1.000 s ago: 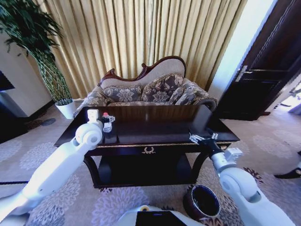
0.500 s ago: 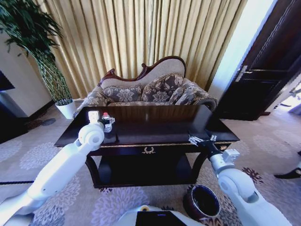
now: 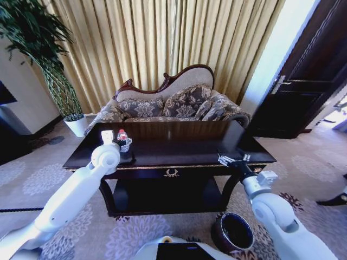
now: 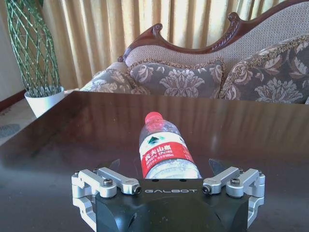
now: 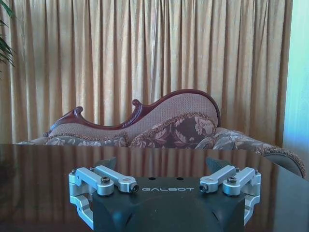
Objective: Move to the front of the table and place the trash on the table into the trash bin.
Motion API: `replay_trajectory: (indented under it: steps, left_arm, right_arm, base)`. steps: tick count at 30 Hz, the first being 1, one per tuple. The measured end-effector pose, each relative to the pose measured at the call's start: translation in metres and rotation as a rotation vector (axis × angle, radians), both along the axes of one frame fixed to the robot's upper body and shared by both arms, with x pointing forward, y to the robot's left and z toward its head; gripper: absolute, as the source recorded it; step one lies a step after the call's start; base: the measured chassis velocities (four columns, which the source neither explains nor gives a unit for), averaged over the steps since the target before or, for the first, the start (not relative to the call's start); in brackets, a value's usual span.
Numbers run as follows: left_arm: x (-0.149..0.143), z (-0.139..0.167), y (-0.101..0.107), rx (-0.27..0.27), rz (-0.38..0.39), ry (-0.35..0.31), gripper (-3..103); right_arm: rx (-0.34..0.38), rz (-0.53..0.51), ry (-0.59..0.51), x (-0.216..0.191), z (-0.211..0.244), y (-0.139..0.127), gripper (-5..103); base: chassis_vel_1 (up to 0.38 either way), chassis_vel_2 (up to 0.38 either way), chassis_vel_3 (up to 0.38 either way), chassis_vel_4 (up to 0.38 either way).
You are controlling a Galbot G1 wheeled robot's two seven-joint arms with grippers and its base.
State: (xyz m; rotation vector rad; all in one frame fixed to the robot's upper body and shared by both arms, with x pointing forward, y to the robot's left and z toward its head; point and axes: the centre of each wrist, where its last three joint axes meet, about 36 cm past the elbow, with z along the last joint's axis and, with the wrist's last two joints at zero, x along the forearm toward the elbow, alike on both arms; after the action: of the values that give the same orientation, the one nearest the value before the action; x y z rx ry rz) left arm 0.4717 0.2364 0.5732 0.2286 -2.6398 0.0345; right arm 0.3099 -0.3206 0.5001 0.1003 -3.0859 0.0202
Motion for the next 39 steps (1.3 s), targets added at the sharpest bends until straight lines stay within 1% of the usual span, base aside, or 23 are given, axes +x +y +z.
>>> replay_trajectory:
  steps: [13,21,28,39]
  left_arm:
    - [0.005,-0.008,0.0,-0.009,0.017,0.024,100]
    - [0.011,-0.008,-0.003,-0.015,0.012,0.026,100]
    - [0.011,-0.01,-0.005,-0.022,0.007,0.03,100]
    - [0.012,-0.013,-0.001,-0.032,0.002,0.035,100]
  right_arm:
    - [0.007,0.001,-0.001,0.0,0.0,0.001,100]
    - [0.006,0.005,-0.005,-0.002,0.002,0.001,100]
    - [0.027,0.016,-0.009,-0.003,0.006,0.003,100]
    - [0.032,0.018,-0.01,-0.002,0.007,0.003,100]
  base:
    - [0.0,0.0,0.0,0.0]
    - [0.0,0.0,0.0,0.0]
    - [0.0,0.0,0.0,0.0]
    - [0.0,0.0,0.0,0.0]
